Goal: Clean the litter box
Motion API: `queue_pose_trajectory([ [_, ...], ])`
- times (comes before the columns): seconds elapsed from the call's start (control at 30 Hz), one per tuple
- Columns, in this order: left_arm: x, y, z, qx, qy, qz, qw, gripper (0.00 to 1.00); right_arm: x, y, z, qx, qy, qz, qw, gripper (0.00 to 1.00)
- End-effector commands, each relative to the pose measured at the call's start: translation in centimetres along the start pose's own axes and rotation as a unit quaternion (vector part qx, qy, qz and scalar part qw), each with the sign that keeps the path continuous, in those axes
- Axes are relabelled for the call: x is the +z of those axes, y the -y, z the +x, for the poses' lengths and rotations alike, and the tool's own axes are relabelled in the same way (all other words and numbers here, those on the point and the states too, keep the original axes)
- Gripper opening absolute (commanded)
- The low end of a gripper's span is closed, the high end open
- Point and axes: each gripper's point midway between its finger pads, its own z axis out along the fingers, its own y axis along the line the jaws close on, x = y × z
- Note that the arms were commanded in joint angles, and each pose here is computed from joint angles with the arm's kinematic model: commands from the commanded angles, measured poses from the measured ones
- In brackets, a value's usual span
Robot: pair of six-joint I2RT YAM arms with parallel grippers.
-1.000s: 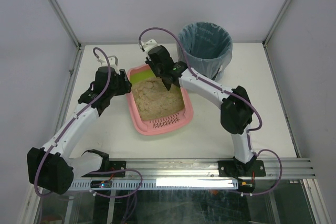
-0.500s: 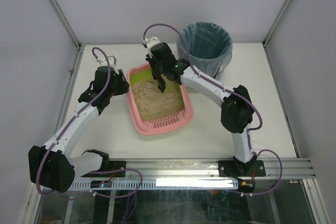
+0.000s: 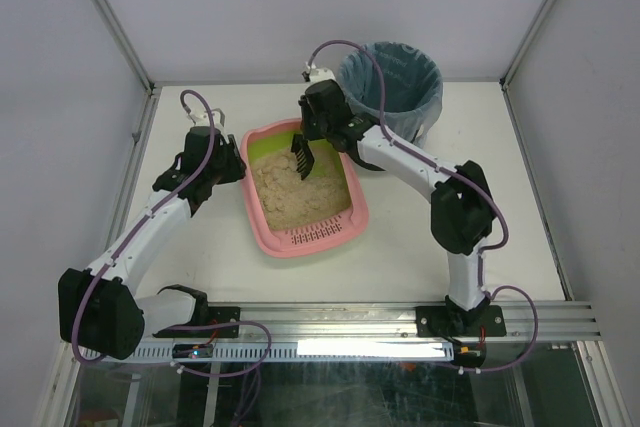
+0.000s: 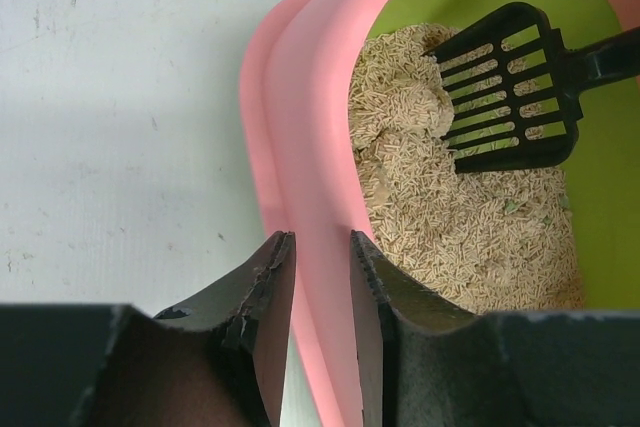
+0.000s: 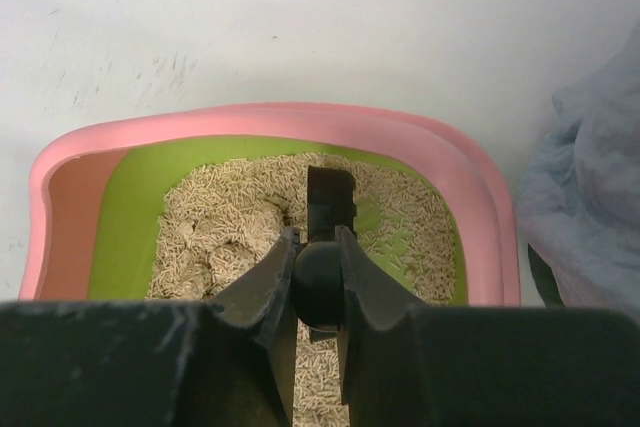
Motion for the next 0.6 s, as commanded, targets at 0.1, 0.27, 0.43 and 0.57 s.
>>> queue_pose_trajectory([
  [0.1,0.2,0.5,-1.0,-0.004,0.006,0.013,1.0,0.28,-2.2,-0.3,1.6,0.106,-0.005,-0.002,0.994,0.0],
  [0.27,0.4,0.6,-0.8,-0.003,0.0,0.015,1.0,0.27,-3.1,0.0,2.7,0.148,-0.006,-0.002,0.989,0.0],
  [0.43,0.7,0.7,-0.5,-0.002,-0.008,0.018,1.0,0.25,-3.7,0.3,4.5,0.203,0.001,-0.007,0.979,0.0],
  [0.57,0.8,0.8,-0.3,0.0,-0.012,0.021,1.0,0.24,-3.8,0.0,5.6,0.233,0.003,-0.025,0.972,0.0],
])
